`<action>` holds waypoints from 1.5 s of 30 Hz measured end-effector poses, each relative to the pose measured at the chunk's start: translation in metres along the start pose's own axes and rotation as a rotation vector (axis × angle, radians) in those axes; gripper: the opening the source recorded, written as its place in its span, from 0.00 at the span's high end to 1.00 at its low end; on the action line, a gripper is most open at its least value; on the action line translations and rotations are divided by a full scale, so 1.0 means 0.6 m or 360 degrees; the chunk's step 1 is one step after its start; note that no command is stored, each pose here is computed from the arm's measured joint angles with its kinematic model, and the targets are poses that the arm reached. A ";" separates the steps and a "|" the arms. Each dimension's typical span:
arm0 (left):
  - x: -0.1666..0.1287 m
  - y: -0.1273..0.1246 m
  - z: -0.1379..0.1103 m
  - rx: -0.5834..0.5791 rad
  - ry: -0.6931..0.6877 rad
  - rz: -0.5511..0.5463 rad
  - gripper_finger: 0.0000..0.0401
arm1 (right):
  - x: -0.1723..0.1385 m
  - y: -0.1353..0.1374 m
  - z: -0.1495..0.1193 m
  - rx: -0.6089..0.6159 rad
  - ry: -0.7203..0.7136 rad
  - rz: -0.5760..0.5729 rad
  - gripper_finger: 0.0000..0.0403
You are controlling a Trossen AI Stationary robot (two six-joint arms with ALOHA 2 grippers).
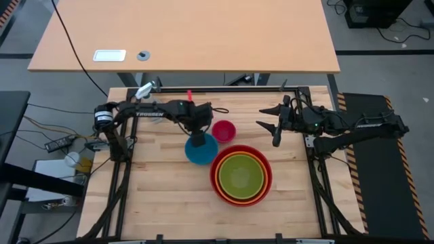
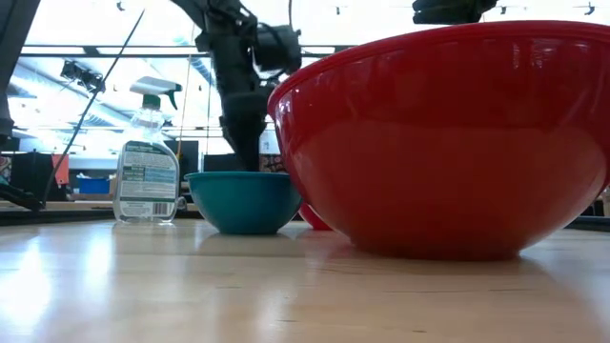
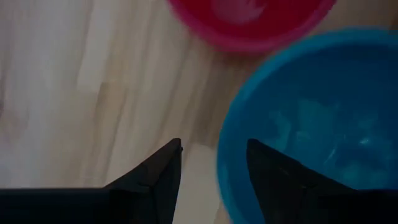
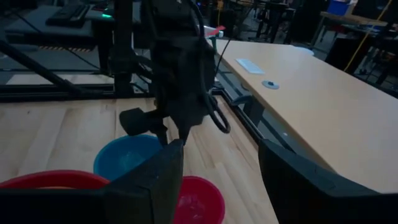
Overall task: Nest bowls inside each other
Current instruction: Stack the blue bowl into the light green bowl
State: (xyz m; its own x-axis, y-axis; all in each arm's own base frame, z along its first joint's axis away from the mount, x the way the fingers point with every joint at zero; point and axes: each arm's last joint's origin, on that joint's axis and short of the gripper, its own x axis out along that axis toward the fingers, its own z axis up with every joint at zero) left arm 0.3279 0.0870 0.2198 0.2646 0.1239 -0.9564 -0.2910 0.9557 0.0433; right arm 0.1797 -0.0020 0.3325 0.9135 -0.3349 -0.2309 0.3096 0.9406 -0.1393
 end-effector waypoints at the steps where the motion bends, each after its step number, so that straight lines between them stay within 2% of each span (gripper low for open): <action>1: 0.004 0.004 -0.004 -0.0012 0.0023 -0.0024 0.54 | 0.000 0.000 0.000 0.0001 0.0000 0.0000 0.47; 5: 0.022 0.009 -0.019 -0.0048 0.0070 -0.0147 0.54 | 0.000 0.001 0.000 0.0006 -0.0001 0.0040 0.47; 10: 0.038 0.006 -0.034 -0.0075 0.0113 -0.0151 0.58 | 0.000 0.001 0.000 0.0017 -0.0001 0.0041 0.47; 14: 0.039 0.006 -0.036 -0.0095 0.0129 -0.0150 0.70 | 0.000 0.001 0.000 0.0001 -0.0003 0.0041 0.47; 21: 0.038 0.005 -0.037 -0.0120 0.0141 -0.0176 0.96 | 0.000 0.001 0.000 0.0002 -0.0003 0.0041 0.47; 30: 0.026 -0.001 -0.038 -0.0139 0.0119 -0.0172 0.96 | 0.000 0.002 0.001 0.0002 -0.0008 0.0070 0.47; 33: -0.001 -0.004 -0.039 -0.0127 0.0038 -0.0154 0.96 | 0.000 0.002 0.001 0.0000 -0.0011 0.0069 0.47; 38: -0.068 -0.002 -0.042 -0.0156 -0.0218 -0.0088 0.96 | 0.000 0.002 0.001 0.0000 -0.0012 0.0069 0.47; 41: -0.107 -0.004 -0.040 -0.0173 -0.0441 -0.0043 0.96 | 0.000 0.002 0.001 0.0002 -0.0015 0.0070 0.47; 45: -0.151 -0.017 -0.030 -0.0142 -0.0761 -0.0099 0.96 | 0.000 0.002 0.002 0.0007 -0.0017 0.0070 0.47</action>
State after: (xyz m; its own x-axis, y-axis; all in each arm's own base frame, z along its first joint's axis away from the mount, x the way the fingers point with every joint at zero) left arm 0.2904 0.0610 0.3007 0.6705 0.1959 -0.7156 -0.3332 0.9413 -0.0545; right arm 0.1803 -0.0008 0.3333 0.9290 -0.2927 -0.2264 0.2704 0.9546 -0.1250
